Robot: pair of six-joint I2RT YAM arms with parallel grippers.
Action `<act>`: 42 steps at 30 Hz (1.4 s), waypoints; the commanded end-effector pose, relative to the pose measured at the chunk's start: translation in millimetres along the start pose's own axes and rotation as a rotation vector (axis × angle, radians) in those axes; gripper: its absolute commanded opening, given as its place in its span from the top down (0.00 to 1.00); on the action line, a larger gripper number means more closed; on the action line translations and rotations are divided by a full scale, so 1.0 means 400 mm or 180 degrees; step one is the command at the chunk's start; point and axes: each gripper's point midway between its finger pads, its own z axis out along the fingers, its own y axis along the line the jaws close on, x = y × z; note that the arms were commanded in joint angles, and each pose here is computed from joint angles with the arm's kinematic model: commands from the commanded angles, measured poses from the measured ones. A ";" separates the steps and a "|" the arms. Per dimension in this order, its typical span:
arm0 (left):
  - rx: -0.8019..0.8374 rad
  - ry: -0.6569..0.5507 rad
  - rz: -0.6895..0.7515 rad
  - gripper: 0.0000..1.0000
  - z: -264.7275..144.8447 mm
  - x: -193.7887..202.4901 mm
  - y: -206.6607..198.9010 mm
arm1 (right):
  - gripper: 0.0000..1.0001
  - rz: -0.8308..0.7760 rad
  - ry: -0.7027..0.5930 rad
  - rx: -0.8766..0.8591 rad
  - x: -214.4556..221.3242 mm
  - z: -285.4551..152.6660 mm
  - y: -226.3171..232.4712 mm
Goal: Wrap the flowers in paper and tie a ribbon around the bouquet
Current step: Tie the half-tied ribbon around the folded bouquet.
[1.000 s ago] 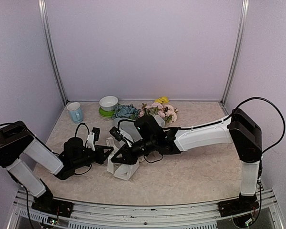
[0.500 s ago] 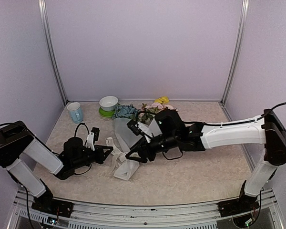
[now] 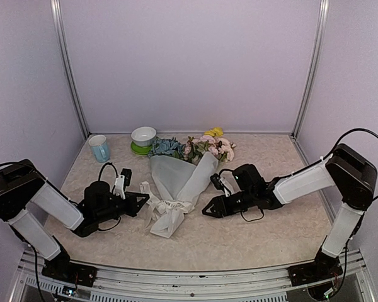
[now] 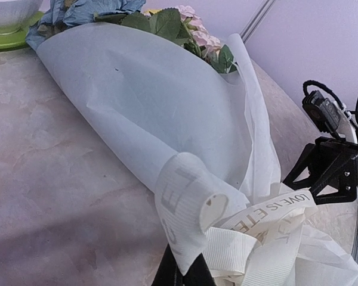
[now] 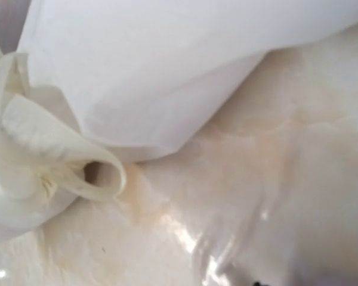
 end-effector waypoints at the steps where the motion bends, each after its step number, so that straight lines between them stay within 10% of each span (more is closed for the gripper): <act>1: -0.0001 -0.0053 0.0058 1.00 0.004 -0.019 -0.003 | 0.47 -0.0083 -0.0193 -0.0473 -0.055 0.032 0.076; 21: 0.0002 -0.0029 0.0106 1.00 0.018 -0.023 -0.004 | 0.59 -0.0291 -0.0020 -0.0406 -0.052 0.139 0.066; 30: -0.0004 -0.0053 0.0090 1.00 0.015 -0.028 -0.002 | 1.00 -0.0444 -0.0064 -0.0406 -0.063 0.119 0.079; 42: -0.0231 -0.0172 -0.0220 1.00 0.004 -0.061 0.071 | 1.00 -0.0456 0.0123 -0.0207 -0.006 0.072 0.055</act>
